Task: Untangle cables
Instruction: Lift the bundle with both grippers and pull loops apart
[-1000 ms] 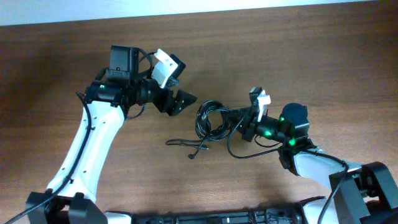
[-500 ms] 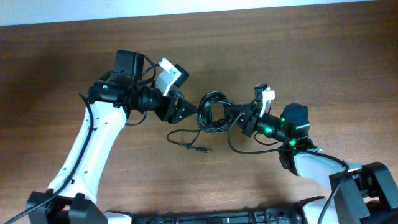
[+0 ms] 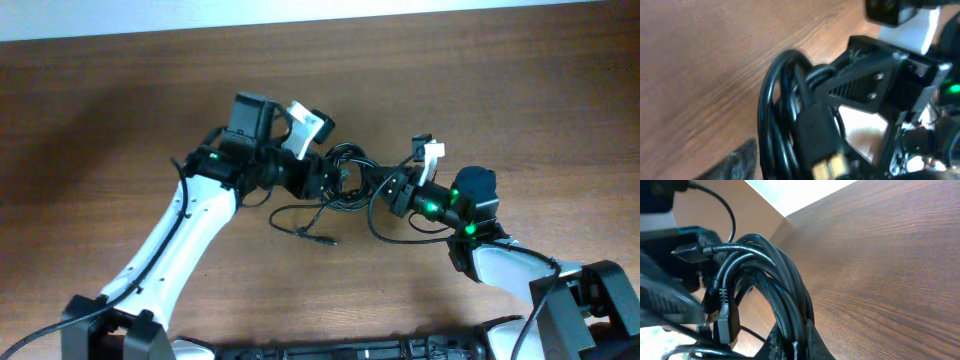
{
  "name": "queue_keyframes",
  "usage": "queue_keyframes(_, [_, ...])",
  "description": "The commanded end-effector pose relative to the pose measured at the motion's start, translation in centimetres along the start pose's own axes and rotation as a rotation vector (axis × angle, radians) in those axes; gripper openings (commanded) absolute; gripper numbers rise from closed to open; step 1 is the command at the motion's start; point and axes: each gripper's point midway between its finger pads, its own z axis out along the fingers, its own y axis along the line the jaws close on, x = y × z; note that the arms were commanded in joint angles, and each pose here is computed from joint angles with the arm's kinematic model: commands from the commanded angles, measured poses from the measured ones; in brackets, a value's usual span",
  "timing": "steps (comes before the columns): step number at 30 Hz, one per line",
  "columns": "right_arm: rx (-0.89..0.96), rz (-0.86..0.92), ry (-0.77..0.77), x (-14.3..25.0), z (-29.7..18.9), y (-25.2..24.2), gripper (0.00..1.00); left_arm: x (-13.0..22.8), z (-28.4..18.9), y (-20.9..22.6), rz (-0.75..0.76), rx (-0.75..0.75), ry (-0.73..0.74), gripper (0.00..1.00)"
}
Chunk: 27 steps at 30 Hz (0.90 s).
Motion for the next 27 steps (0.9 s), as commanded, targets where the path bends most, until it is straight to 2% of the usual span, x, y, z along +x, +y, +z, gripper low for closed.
queue_keyframes(1, [-0.028,-0.027,-0.023,-1.1,-0.1,1.0,0.04,1.7,-0.3,1.9,-0.043,-0.112,0.057,0.43])
queue_keyframes(4, [-0.019,-0.027,-0.030,-1.2,-0.1,0.8,0.04,2.2,-0.5,1.9,-0.068,-0.107,0.076,0.45])
queue_keyframes(7, [-0.007,-0.018,-0.040,-1.4,-0.1,0.6,0.04,3.0,-0.4,1.0,-0.095,-0.056,0.104,0.51])
queue_keyframes(11, [-0.020,0.099,-0.065,-2.1,-0.1,1.0,0.04,3.3,-0.5,0.6,-0.128,-0.034,0.113,0.55])
queue_keyframes(12, [-0.029,0.109,-0.074,-2.3,-0.1,1.2,0.04,3.0,-0.3,0.5,-0.115,-0.032,0.103,0.53])
queue_keyframes(13, [-0.031,0.108,-0.076,-2.4,-0.1,1.2,0.04,2.7,-0.2,0.4,-0.106,-0.030,0.094,0.44])
queue_keyframes(14, [-0.031,0.108,-0.076,-2.4,-0.1,1.2,0.04,2.5,-0.1,0.2,-0.099,-0.028,0.086,0.29])
queue_keyframes(16, [-0.039,0.098,-0.084,-2.6,-0.2,1.4,0.04,2.5,-0.1,0.2,-0.098,-0.028,0.085,0.09])
queue_keyframes(18, [-0.064,0.106,-0.109,-3.3,-0.3,2.1,0.04,2.6,0.1,0.1,-0.098,-0.024,0.089,0.10])
queue_keyframes(20, [-0.078,0.089,-0.126,-3.8,-0.4,2.5,0.04,2.6,0.1,-0.2,-0.097,-0.007,0.086,0.19])
queue_keyframes(22, [-0.076,0.090,-0.128,-3.8,-0.4,2.4,0.04,2.3,0.1,-0.5,-0.090,0.007,0.078,0.22])
queue_keyframes(23, [-0.077,0.098,-0.128,-3.8,-0.4,2.4,0.04,2.3,0.2,-0.6,-0.087,0.010,0.076,0.21])
queue_keyframes(25, [-0.077,0.127,-0.129,-3.8,-0.4,2.4,0.04,2.0,0.2,-0.5,-0.080,0.009,0.067,0.00])
queue_keyframes(27, [-0.076,0.127,-0.128,-3.8,-0.3,2.4,0.07,1.8,0.2,-0.5,-0.065,0.008,0.060,0.00])
